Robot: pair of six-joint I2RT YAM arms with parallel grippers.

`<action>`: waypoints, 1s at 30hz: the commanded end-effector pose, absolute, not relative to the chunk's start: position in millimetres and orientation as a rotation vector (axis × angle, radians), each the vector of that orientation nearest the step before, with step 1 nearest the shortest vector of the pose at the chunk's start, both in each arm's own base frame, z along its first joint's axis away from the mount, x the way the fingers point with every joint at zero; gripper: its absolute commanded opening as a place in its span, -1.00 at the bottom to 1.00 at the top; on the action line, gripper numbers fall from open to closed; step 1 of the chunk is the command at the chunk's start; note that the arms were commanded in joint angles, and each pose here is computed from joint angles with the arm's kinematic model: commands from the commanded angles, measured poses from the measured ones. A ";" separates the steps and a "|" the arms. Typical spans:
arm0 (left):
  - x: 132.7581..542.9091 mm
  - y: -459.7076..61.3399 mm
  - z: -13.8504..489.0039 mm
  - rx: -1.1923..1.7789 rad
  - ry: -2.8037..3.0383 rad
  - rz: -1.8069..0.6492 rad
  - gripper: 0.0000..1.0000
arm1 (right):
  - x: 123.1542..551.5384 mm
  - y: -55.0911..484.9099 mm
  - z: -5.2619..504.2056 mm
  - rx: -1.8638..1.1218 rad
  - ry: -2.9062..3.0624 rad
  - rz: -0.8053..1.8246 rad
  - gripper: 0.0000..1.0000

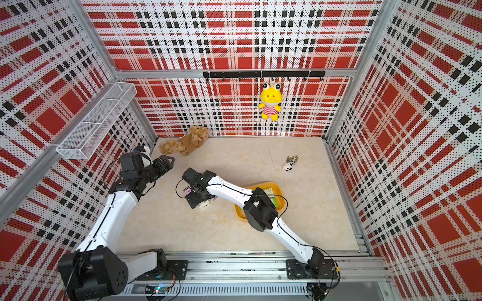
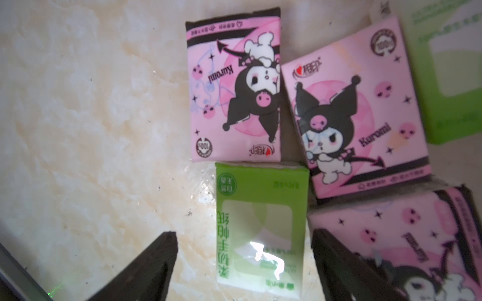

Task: Put the pocket tissues into the storage box
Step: Pick up the pocket tissues from the center of the board.

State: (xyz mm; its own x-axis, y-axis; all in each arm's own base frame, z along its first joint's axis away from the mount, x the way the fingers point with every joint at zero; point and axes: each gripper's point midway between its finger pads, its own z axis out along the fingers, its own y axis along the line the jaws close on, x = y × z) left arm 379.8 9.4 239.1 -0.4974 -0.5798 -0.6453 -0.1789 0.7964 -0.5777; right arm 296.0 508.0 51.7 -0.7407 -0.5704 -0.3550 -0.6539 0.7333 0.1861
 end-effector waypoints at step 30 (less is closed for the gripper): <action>378.0 9.9 236.8 -0.535 2.078 -0.537 0.59 | 287.5 515.6 46.8 -1.055 2.610 0.339 0.75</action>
State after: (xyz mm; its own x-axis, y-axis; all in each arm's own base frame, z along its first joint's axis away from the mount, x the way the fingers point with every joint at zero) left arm 379.9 9.4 239.2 -0.4986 -0.5731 -0.6504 -0.1745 0.8013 -0.5723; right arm 291.2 514.3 56.0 -0.6902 -0.6160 -0.3798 -0.6966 0.7077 0.1180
